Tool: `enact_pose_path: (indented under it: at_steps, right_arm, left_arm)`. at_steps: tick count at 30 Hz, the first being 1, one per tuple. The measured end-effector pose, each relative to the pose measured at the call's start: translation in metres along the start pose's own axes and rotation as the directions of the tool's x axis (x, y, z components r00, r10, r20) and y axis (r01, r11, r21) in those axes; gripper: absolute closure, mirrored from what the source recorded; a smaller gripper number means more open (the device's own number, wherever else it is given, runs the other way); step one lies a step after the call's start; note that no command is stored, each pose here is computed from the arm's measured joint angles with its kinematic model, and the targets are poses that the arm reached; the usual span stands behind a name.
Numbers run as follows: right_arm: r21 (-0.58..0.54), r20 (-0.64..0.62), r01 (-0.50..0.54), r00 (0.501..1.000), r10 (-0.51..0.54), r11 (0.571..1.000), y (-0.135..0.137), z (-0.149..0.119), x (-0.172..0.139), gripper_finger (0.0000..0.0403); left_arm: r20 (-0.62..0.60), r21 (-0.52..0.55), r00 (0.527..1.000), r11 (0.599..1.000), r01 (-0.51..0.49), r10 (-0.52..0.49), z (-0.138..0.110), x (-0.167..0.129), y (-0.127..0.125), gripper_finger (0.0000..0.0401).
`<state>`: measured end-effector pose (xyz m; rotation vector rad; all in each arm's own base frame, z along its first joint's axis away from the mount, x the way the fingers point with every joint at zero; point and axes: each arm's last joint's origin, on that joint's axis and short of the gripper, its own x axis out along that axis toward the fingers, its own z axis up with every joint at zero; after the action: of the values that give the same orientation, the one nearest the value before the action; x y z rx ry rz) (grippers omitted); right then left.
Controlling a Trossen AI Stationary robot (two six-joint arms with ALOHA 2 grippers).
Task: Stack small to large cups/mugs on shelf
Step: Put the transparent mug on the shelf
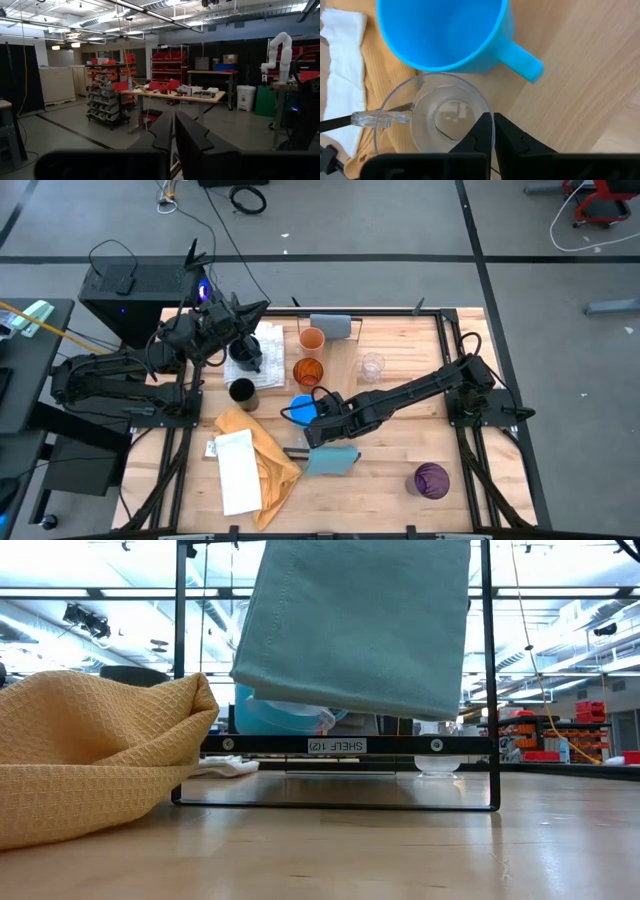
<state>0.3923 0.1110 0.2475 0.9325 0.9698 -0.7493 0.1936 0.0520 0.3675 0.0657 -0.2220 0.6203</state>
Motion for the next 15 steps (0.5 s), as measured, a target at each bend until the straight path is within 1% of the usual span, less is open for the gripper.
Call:
enact_pose_path:
  at_steps: [4,9,15]
  right_arm:
    - [-0.001,0.004,-0.011,1.000,0.011,1.000,0.0011,0.0003,0.0000,0.0387]
    - [-0.020,0.008,-0.034,0.999,0.034,0.999,0.0034,0.0006,-0.0001,0.0386]
    - [-0.019,0.008,-0.050,0.999,0.050,0.999,0.0050,0.0008,-0.0001,0.0366]
  left_arm:
    - [-0.001,-0.003,1.000,1.000,0.000,0.000,-0.0001,0.0000,0.0000,0.0377]
    - [0.000,-0.003,1.000,1.000,0.000,0.000,0.0000,0.0000,0.0000,0.0367]
    - [-0.001,-0.003,1.000,1.000,0.000,0.000,-0.0001,0.0000,0.0000,0.0361]
